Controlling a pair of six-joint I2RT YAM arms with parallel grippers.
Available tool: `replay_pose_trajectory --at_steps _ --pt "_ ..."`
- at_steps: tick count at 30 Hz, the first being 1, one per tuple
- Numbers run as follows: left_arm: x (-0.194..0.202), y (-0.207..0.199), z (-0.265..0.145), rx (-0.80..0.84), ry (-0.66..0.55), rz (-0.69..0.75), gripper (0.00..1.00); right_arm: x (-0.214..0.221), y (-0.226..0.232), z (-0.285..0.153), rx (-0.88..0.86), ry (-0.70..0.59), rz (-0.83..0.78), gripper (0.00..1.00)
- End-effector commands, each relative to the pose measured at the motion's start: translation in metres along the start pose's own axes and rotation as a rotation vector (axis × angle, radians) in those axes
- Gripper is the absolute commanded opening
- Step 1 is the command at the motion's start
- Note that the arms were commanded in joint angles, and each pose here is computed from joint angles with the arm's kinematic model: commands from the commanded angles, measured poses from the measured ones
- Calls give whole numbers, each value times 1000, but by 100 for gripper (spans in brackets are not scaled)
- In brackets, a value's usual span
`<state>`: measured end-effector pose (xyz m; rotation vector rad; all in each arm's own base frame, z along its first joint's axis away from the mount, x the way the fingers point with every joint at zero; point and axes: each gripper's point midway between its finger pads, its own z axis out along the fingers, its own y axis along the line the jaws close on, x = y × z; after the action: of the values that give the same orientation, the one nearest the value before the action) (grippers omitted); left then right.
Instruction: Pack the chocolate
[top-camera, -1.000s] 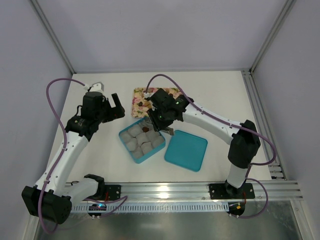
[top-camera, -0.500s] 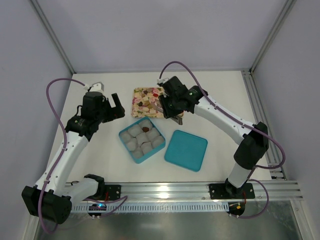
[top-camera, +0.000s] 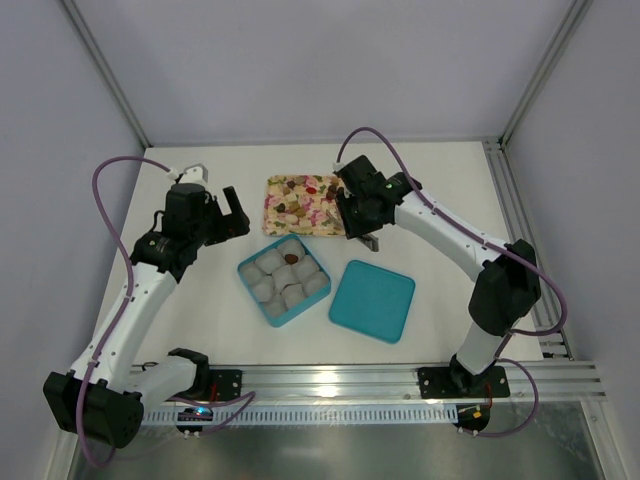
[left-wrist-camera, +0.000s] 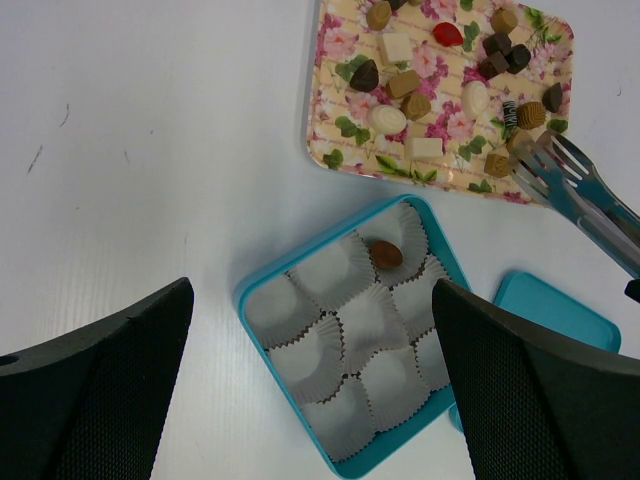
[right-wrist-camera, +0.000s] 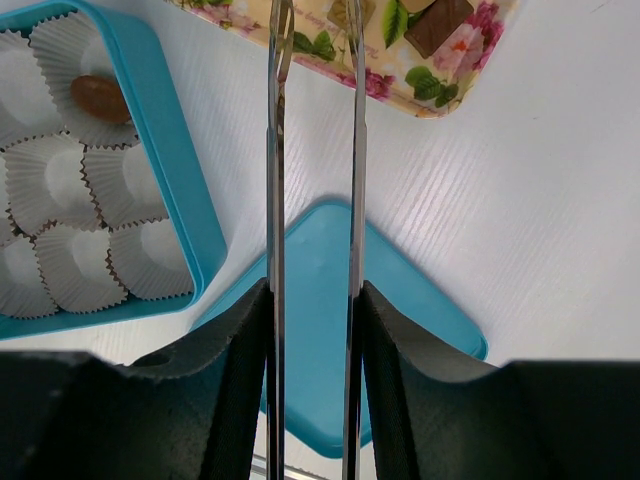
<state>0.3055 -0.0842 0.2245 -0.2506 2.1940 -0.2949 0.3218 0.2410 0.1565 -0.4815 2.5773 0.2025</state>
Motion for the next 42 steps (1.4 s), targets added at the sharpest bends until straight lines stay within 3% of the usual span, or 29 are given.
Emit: replay_pose_trajectory --at_steps 1,42 --pt "-11 -5 -1 23 -47 -1 100 -5 -3 4 9 -19 4 41" --pt "-14 -4 -4 19 -63 2 100 -5 -4 40 -8 43 31 42"
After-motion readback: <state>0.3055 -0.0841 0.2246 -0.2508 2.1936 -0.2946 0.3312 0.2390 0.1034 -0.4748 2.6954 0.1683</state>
